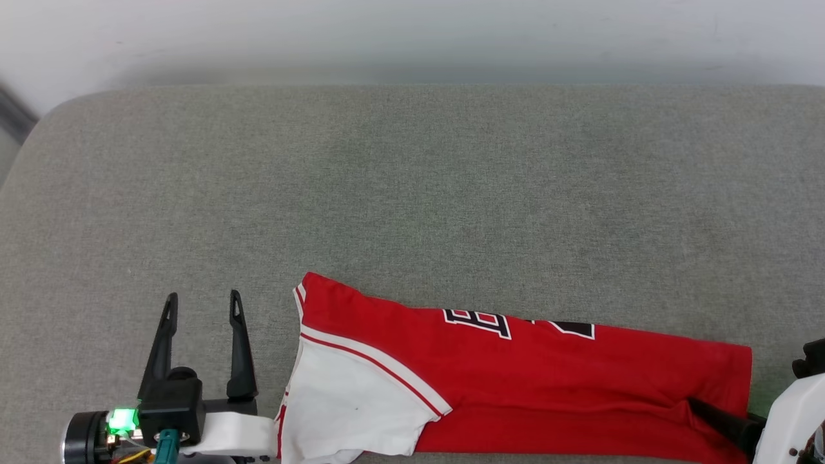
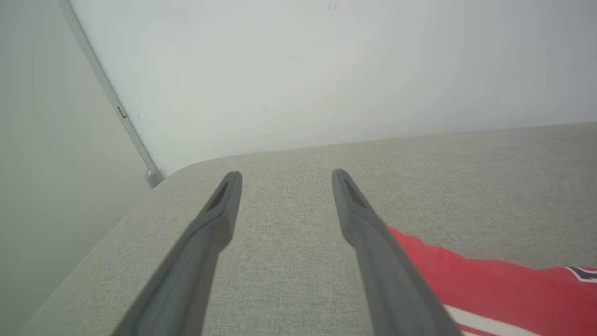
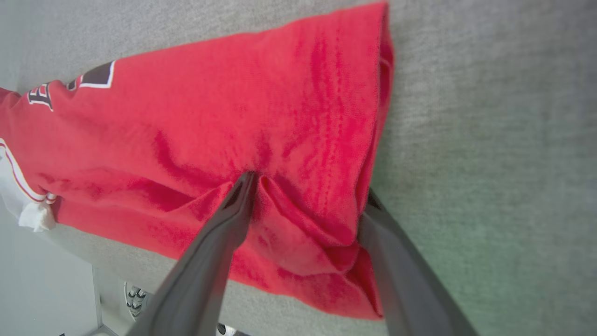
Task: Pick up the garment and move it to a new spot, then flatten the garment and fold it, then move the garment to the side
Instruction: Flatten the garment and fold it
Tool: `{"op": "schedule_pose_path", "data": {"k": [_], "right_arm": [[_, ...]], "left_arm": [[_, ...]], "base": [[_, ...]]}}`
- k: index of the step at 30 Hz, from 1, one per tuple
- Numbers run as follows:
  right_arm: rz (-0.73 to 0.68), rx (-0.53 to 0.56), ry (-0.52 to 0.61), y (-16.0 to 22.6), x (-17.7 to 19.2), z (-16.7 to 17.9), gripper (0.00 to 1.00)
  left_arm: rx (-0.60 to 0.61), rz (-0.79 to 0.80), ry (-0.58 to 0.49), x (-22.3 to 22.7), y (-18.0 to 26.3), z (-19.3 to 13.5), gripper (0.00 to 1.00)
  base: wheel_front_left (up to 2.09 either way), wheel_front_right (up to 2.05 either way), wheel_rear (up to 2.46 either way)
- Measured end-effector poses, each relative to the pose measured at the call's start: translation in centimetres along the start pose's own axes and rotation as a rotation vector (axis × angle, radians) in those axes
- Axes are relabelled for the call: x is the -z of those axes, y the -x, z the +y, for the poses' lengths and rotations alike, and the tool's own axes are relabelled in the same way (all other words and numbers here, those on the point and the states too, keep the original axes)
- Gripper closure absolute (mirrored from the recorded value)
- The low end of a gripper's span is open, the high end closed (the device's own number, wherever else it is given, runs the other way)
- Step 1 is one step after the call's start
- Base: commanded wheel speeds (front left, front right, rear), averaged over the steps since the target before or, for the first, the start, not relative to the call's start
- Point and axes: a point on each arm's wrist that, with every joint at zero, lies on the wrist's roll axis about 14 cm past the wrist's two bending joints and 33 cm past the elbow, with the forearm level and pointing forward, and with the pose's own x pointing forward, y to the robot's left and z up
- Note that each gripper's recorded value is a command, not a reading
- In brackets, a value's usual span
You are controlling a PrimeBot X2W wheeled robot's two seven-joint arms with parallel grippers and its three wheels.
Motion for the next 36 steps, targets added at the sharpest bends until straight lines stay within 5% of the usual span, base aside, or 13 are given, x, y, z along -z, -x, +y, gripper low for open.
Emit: {"op": "schedule_pose_path", "data": {"k": [4,5,6,8,9,19,32,36], "right_arm": [[0.014,-0.002,0.005,-0.1,0.2,0.2,0.0],[0.013,-0.002,0.006,-0.1,0.2,0.2,0.16],[0.015,-0.003,0.007,-0.1,0.2,0.3,0.51],[0.013,0.0,0.005,0.0,0.2,0.2,0.96],[0.013,0.002,0.004,0.0,0.2,0.2,1.0],[-0.024,0.007,0.016,1.4,-0.5,0.1,1.0],[-0.09,0.261,0.106,7.9,-5.5,-7.4,1.0],[-0.053,0.228,0.138,7.9,-5.3,-6.0,1.0]], "left_arm": [[-0.011,-0.002,-0.03,0.2,0.7,-0.4,0.0],[-0.013,-0.005,-0.034,0.1,0.8,-0.4,0.0],[-0.019,-0.005,-0.035,0.2,1.0,-0.4,0.0],[-0.026,0.002,-0.039,0.3,1.5,-0.4,0.0],[-0.028,0.003,-0.048,0.4,1.7,-0.3,0.0],[-0.051,0.006,-0.079,0.4,3.5,0.4,0.0],[-0.025,0.0,-0.021,-0.1,4.7,0.2,0.0],[-0.024,0.004,-0.008,-0.1,5.0,0.1,0.0]], "base": [[0.0,0.0,0.0],[0.0,0.0,0.0],[0.0,0.0,0.0],[0.0,0.0,0.0],[0.0,0.0,0.0],[0.0,0.0,0.0],[0.0,0.0,0.0],[0.0,0.0,0.0]]}}
